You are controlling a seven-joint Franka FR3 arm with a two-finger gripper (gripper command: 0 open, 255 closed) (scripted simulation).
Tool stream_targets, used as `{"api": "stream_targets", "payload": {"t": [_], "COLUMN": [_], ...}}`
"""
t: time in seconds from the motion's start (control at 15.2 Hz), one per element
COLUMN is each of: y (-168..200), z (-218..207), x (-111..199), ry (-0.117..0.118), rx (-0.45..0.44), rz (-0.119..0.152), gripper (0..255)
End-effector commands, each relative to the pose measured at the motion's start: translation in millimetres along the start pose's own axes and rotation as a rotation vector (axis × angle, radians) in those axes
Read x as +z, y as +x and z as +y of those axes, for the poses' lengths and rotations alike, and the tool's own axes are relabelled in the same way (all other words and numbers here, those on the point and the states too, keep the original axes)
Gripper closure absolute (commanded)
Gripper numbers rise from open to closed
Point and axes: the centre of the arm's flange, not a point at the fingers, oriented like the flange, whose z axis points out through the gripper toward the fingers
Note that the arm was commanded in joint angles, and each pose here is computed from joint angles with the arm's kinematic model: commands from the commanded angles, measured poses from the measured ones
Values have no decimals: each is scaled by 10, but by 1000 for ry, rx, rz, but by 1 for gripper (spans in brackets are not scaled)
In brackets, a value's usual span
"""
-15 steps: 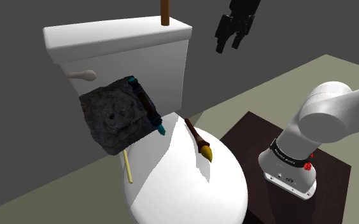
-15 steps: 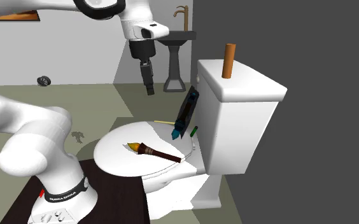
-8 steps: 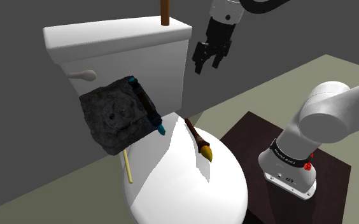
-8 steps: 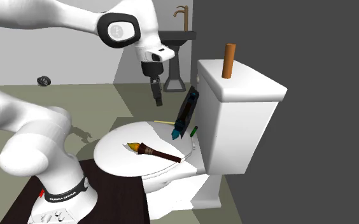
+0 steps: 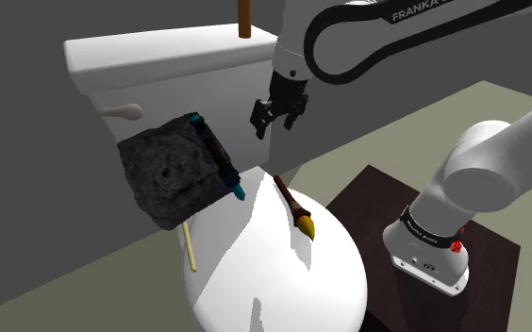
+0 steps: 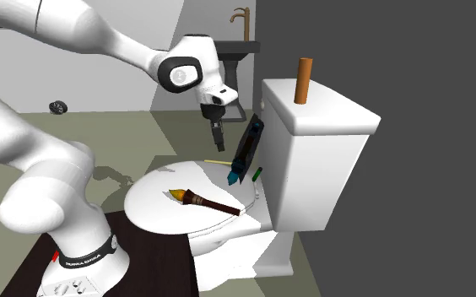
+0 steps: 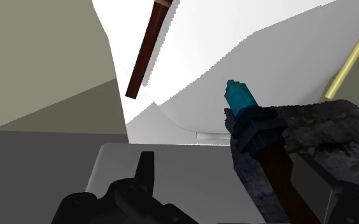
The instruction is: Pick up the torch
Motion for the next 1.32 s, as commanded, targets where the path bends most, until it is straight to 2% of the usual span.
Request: {"api": "stream_targets", "payload": {"t": [0.0,0.66,1.25], "y": [41,308,258], "z": [-152,-894,-885], "x": [207,1249,1677], "ry": [2,4,4], "rx": [10,54,55], "rz": [10,51,52], "gripper": [0,0,0]}}
